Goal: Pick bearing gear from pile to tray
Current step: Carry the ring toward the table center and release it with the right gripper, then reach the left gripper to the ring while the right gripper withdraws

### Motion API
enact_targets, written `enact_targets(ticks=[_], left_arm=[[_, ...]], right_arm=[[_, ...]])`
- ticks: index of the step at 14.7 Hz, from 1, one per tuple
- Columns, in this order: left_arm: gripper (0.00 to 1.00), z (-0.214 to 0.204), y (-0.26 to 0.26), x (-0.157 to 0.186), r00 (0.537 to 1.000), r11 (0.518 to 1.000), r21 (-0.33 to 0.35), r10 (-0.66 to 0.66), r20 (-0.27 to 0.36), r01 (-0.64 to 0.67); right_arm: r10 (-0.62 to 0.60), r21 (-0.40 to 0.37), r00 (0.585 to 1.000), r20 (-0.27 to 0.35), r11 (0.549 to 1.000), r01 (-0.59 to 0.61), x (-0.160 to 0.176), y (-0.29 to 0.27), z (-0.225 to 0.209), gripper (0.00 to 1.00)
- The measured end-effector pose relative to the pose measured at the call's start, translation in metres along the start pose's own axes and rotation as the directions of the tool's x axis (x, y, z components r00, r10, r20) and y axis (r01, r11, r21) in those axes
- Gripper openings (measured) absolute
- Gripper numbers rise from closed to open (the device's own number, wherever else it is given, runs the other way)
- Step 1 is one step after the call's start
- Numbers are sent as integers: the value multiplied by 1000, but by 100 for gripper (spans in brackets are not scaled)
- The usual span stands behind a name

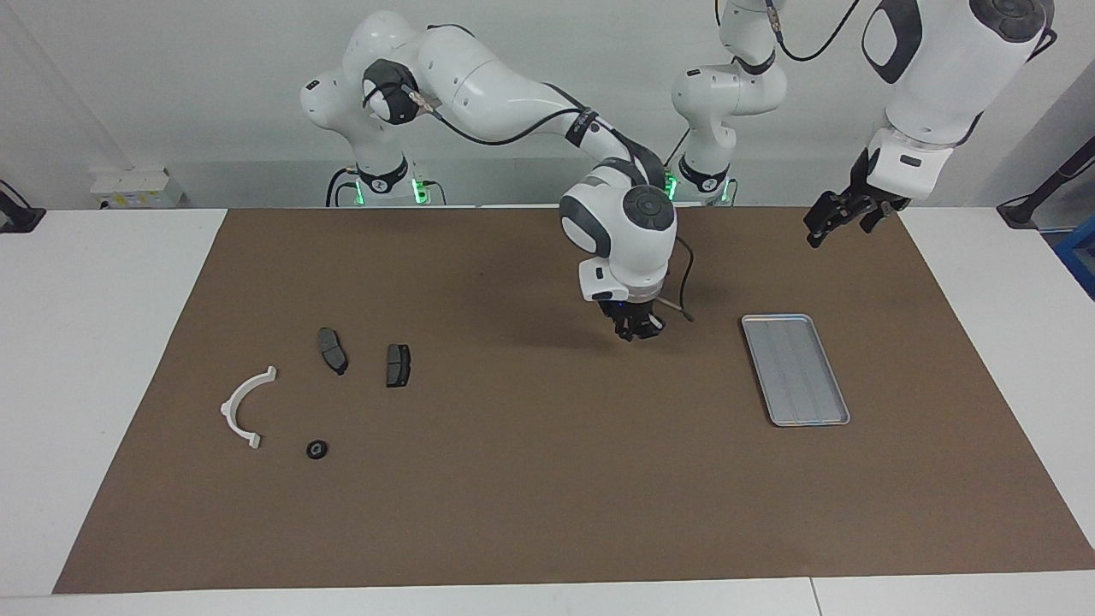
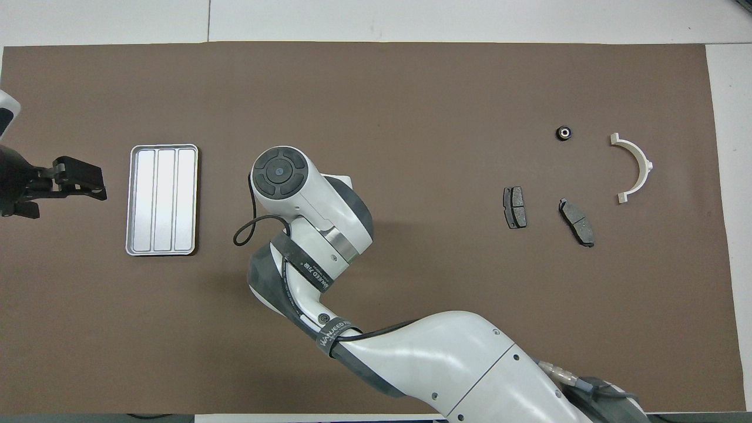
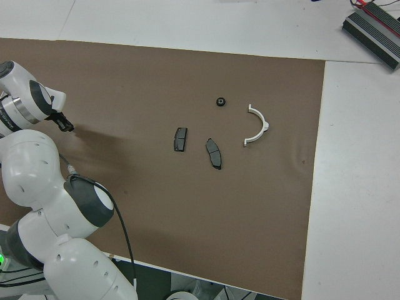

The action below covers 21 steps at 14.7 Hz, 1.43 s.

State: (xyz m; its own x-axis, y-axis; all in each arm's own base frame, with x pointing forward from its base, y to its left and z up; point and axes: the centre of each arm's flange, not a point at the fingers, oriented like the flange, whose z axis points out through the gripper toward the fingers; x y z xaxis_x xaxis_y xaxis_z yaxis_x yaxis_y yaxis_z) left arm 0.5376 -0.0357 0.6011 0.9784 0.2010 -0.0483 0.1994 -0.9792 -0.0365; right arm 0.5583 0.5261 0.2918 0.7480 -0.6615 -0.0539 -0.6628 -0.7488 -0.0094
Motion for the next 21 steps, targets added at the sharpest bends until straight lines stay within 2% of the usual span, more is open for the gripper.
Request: enact_targets(ticks=[4, 5, 8, 10, 12, 14, 16, 19, 21], left_arm=[[100, 0, 0, 0, 1000, 1000, 0, 0, 0, 0], [100, 0, 0, 0, 1000, 1000, 0, 0, -2, 0], [100, -3, 5, 3, 998, 999, -16, -42, -36, 41], [100, 2, 15, 5, 993, 992, -68, -106, -47, 103], [100, 17, 35, 7, 989, 985, -100, -143, -39, 139], [100, 49, 83, 11, 983, 978, -109, -182, -28, 178], [100, 102, 156, 12, 976, 970, -117, -216, -18, 212], [100, 189, 242, 2, 973, 970, -81, -232, -11, 230], [100, 241, 279, -5, 972, 971, -60, -235, -22, 233]], right_arm=[[-14, 30, 1000, -24, 999, 14, -1, -3, 2, 24], [-15, 23, 1000, -27, 1000, 16, -1, -3, 2, 30], [-1, -53, 999, -37, 999, -1, 12, 5, -1, 61], [0, -93, 999, -35, 996, -3, 44, 13, -29, 83], [-85, -102, 996, -19, 991, 83, 109, 34, -88, 100], [-216, -95, 976, -1, 972, 215, 188, 74, -149, 100], [-359, -86, 933, 17, 929, 359, 264, 120, -180, 100], [-551, -70, 834, 36, 831, 552, 366, 184, -166, 100], [-642, -52, 767, 0, 766, 641, 423, 228, -138, 100]])
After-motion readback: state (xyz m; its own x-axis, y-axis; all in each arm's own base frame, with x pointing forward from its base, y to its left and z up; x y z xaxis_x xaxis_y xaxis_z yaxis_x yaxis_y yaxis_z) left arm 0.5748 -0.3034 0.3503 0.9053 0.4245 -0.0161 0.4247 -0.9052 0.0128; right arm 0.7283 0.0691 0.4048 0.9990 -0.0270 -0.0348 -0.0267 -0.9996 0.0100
